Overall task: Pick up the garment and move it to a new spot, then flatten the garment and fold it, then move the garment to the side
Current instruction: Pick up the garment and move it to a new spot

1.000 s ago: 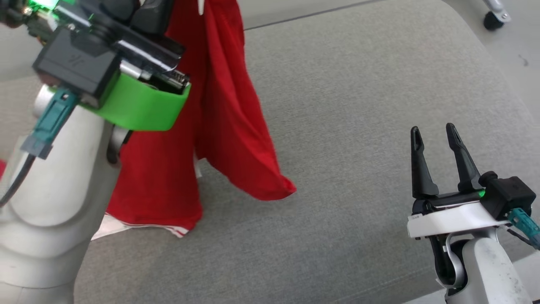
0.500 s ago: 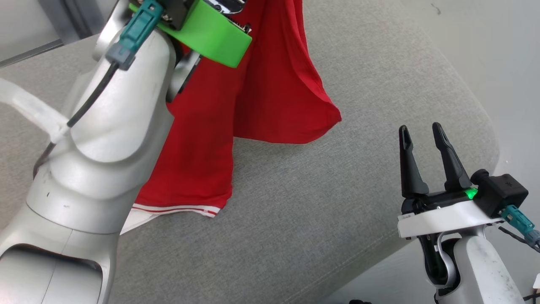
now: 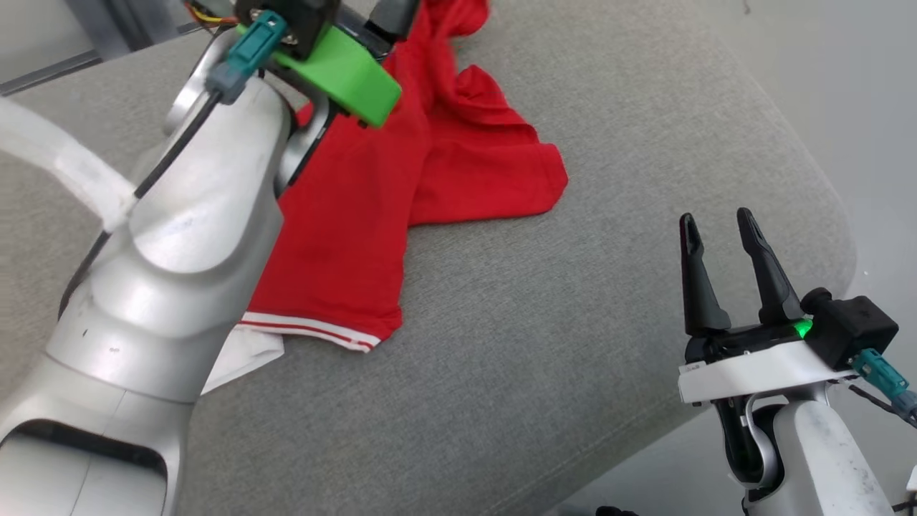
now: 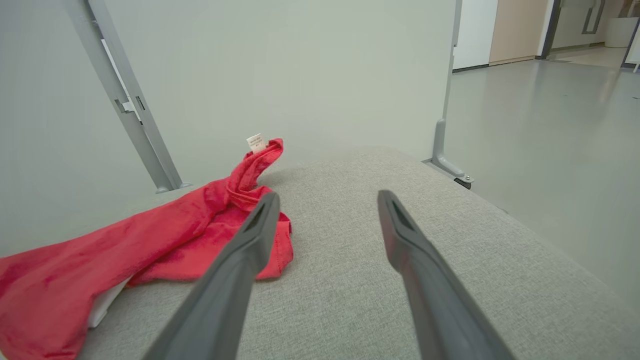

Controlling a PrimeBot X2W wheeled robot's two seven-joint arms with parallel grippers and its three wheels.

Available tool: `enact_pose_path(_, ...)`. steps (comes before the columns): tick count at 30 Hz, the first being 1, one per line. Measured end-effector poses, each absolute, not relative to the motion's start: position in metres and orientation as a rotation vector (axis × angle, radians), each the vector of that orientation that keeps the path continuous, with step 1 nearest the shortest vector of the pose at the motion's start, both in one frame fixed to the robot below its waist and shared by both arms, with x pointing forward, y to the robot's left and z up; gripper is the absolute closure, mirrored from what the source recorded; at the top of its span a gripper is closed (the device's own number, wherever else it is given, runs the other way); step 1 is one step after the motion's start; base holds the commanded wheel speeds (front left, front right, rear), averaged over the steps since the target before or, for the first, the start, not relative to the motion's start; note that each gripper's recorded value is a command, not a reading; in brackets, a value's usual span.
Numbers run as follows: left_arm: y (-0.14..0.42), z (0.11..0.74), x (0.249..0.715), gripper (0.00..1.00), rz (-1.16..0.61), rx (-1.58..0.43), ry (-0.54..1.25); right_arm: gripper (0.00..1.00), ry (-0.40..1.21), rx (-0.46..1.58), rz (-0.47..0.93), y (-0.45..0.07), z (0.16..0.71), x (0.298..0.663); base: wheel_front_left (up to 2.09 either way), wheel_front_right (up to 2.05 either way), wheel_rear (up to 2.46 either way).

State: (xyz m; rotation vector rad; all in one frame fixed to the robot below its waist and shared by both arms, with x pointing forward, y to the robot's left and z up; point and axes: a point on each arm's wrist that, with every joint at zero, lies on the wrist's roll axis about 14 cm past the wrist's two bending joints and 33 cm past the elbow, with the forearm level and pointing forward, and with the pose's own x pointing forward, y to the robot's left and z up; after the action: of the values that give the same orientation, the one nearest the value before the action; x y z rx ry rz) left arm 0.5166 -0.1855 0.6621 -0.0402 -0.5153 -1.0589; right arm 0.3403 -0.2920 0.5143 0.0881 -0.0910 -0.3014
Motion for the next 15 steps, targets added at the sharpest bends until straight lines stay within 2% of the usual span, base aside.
enact_pose_path(9, -0.077, 0.615, 0.522, 0.0, -0.842, -0.039, -0.401, 0.0, -0.102, 0.052, -0.167, -0.257, 0.514, 0.372, 0.0, 0.0, 0.0)
enact_pose_path(15, 0.012, 0.571, 0.495, 0.0, -0.61, -0.063, -0.274, 0.0, -0.122, 0.041, -0.046, -0.219, 0.517, 0.395, 0.0, 0.0, 0.0)
